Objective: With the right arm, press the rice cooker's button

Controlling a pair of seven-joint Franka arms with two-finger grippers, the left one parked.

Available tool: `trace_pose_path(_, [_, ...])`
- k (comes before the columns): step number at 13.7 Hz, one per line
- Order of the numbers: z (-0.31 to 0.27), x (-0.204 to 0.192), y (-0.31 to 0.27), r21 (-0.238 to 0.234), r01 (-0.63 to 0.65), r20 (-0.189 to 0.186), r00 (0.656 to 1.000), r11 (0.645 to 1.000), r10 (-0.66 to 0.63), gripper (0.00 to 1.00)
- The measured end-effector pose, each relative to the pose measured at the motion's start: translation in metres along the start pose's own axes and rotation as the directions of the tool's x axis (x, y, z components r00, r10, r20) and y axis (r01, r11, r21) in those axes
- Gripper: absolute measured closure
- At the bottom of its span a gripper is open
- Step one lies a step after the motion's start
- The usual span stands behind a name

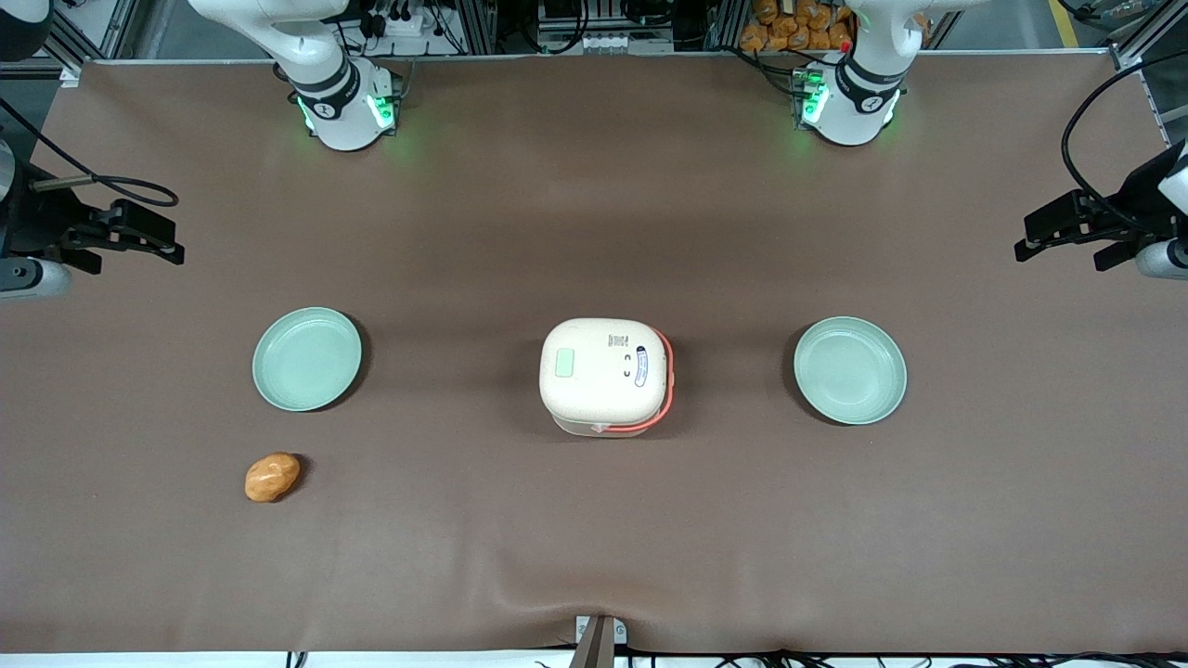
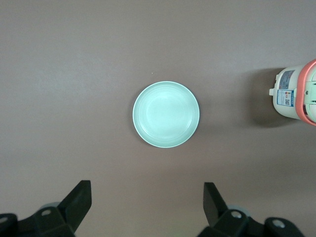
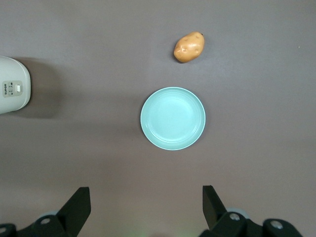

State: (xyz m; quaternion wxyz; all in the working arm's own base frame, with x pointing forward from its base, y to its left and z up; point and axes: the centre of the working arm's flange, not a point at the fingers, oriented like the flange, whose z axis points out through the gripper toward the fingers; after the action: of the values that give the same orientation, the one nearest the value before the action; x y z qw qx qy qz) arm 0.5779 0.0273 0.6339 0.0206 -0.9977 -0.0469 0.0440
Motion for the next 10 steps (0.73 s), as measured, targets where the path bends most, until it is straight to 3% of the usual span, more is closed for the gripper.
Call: trace_pose_path(10, [0.0002,-0.0010,0.0047,0.000,-0.009,0.006,1.000,1.000,0.009,0.00])
